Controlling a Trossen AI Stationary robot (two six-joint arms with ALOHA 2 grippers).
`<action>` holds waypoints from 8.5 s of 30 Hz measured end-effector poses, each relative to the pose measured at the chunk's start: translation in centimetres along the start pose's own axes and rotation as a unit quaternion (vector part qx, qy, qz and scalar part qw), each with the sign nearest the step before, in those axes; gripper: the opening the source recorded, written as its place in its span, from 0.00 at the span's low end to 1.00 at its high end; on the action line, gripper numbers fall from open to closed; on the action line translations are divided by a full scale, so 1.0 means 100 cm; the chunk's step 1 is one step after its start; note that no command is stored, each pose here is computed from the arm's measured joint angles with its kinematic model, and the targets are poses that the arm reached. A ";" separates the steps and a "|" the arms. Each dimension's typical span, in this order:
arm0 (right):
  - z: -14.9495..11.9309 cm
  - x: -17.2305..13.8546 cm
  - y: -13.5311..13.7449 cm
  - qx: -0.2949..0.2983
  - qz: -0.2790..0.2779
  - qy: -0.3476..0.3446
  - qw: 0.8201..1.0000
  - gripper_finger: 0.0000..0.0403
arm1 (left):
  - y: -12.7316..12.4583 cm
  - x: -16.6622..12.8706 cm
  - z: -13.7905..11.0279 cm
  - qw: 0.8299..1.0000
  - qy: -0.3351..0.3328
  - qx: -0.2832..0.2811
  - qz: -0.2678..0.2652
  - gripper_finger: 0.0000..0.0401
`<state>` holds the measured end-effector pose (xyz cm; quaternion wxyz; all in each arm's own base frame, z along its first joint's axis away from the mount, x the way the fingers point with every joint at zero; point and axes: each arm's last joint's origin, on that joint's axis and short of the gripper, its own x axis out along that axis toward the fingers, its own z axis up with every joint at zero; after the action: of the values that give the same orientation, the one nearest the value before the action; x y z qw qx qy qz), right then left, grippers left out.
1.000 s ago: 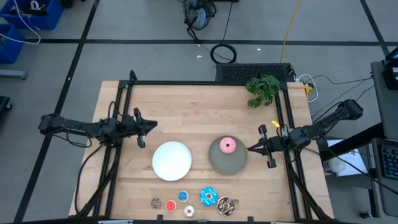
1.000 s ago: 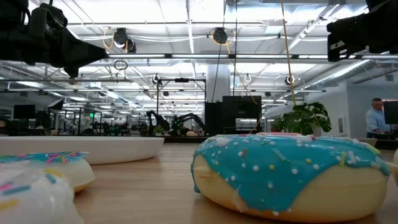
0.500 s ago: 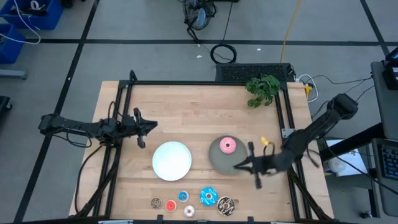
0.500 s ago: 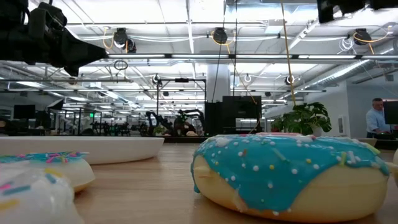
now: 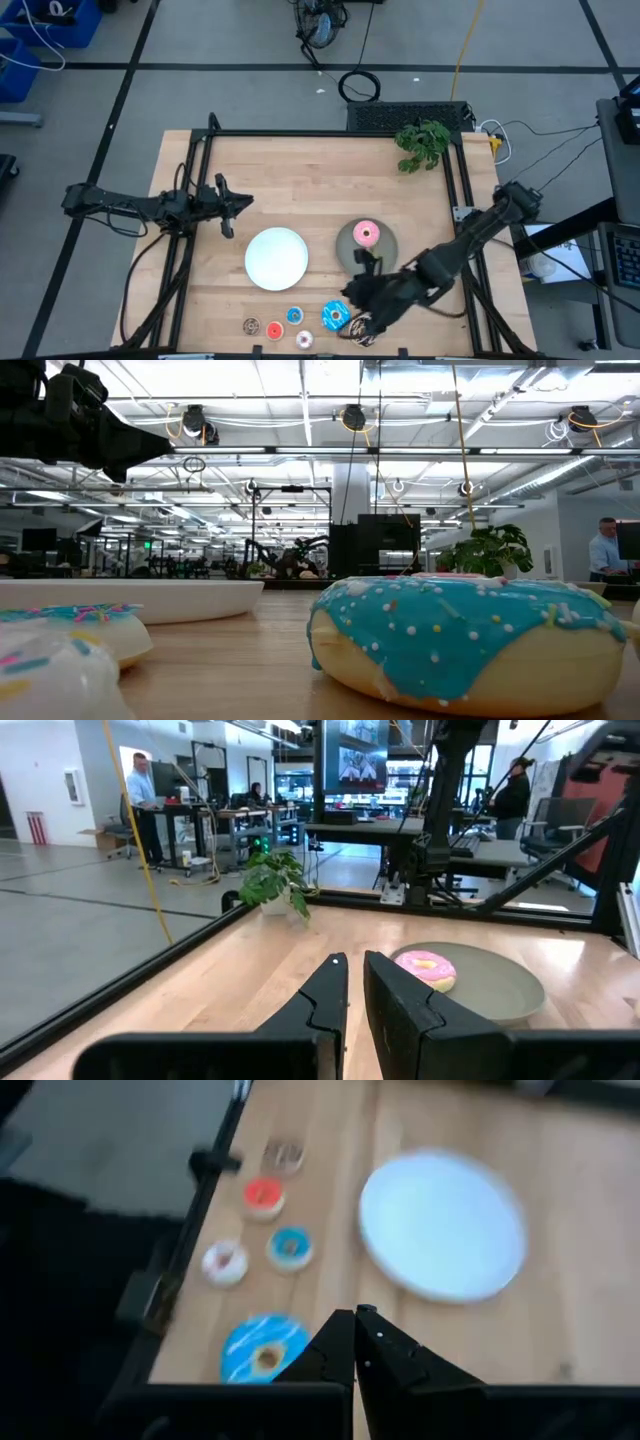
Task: Pick & Place donuts
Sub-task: Put the big black donut on the gray plate, then put the big blue donut on the gray plate
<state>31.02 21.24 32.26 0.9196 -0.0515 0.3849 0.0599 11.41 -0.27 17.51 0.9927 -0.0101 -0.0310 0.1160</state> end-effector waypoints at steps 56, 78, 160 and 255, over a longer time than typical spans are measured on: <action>-0.121 0.127 0.048 0.004 0.078 0.187 0.979 0.59 | -0.002 -0.001 -0.004 1.000 0.021 -0.018 -0.005 0.10; -0.116 0.114 0.040 0.017 0.087 0.196 0.977 0.03 | -0.002 -0.001 -0.005 1.000 0.025 -0.019 -0.004 0.10; -0.179 0.058 -0.130 0.239 -0.021 0.280 0.929 0.02 | -0.001 -0.001 -0.006 0.999 0.028 -0.029 0.005 0.10; -0.263 -0.053 -0.098 0.038 0.061 -0.431 0.899 0.00 | 0.000 -0.001 -0.007 0.999 0.034 -0.012 0.031 0.10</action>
<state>10.37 7.48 18.11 0.9913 0.0381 -0.0447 0.1176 11.37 -0.27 16.80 0.9890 -0.0274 0.0021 0.1455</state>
